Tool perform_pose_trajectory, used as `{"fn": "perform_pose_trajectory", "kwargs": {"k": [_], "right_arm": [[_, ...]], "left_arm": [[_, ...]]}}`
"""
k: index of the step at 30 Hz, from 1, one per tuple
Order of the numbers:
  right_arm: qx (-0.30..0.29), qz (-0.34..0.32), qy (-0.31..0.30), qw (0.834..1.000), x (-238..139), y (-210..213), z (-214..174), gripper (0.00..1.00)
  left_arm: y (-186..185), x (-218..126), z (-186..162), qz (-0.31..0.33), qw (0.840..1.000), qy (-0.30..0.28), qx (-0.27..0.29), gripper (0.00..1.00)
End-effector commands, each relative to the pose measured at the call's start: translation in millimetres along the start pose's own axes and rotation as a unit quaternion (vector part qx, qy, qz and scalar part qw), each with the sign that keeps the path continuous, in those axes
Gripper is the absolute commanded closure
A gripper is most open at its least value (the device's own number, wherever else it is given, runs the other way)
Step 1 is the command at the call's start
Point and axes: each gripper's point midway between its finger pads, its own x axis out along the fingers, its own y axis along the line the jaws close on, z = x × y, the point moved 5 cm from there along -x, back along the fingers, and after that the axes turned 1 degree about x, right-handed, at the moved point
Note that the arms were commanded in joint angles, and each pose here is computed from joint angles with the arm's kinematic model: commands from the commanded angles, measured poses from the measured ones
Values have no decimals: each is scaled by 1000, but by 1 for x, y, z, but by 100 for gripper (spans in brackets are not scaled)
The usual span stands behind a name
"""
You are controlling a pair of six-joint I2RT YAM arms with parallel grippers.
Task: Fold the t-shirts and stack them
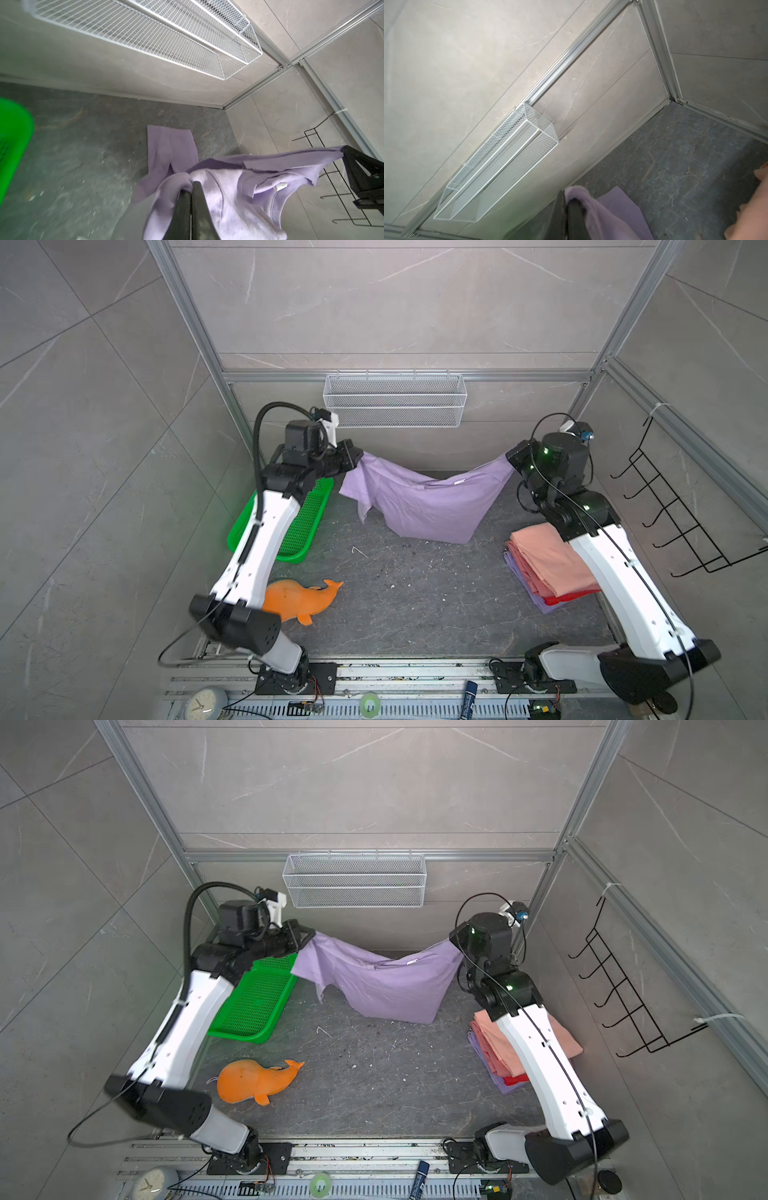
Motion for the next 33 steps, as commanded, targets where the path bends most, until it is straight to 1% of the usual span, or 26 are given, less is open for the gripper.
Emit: {"fn": "perform_pose_trajectory", "kwargs": {"k": [1,3,5,7,8,10,12,15,16,17,19,20,21,22,23,24,25,26,27,29,31,33], "right_arm": [[29,45,-58,997,8,25,42,100],[25,72,-82,994,-1,41,66,100],[21,99,-106,989,-21,56,90,100],[20,126,-122,984,-50,63,111,100],[21,139,-122,983,-65,64,116,100],[29,144,-110,983,-85,53,114,100],[41,131,-73,988,-95,33,95,99],[73,75,35,994,-91,-12,35,97],[93,50,71,992,-92,-30,13,94],[118,17,113,986,-93,-53,-19,93],[148,-40,157,976,-100,-88,-62,93],[155,-66,175,970,-108,-106,-85,89],[155,-79,184,967,-113,-115,-96,84],[152,-103,197,963,-121,-127,-108,70],[147,-110,203,962,-124,-130,-113,57],[139,-111,208,962,-126,-131,-114,48],[130,-107,211,963,-126,-128,-114,44],[115,-102,211,965,-123,-123,-111,42],[102,-99,211,967,-120,-118,-109,40],[58,-87,209,972,-109,-102,-104,39],[17,-77,211,974,-91,-84,-104,37],[-18,-59,216,974,-71,-66,-111,37]], "left_arm": [[-31,27,56,-99,993,-50,32,100],[-47,28,86,-131,987,-86,41,100],[-56,21,113,-184,974,-129,28,100],[-56,13,130,-231,961,-153,7,100],[-54,7,136,-243,956,-163,0,100],[-46,-2,136,-235,956,-178,5,100],[-34,-11,127,-197,963,-182,14,100],[-15,-18,104,-137,977,-160,21,100],[-8,-17,92,-119,982,-143,18,100],[2,-14,78,-100,987,-121,11,100],[24,-7,47,-59,995,-76,-10,100],[42,-4,24,-20,998,-47,-26,100],[55,-3,7,12,999,-28,-35,100],[69,-4,-11,49,998,-7,-43,100],[83,-5,-26,86,995,11,-51,94],[96,-8,-39,130,989,30,-56,82],[106,-10,-50,158,985,47,-57,60],[113,-13,-57,182,980,57,-57,44],[117,-14,-62,195,977,62,-58,40],[117,-15,-67,199,976,67,-56,38],[113,-13,-73,202,975,75,-53,37],[108,-8,-87,211,971,98,-49,37]]}}
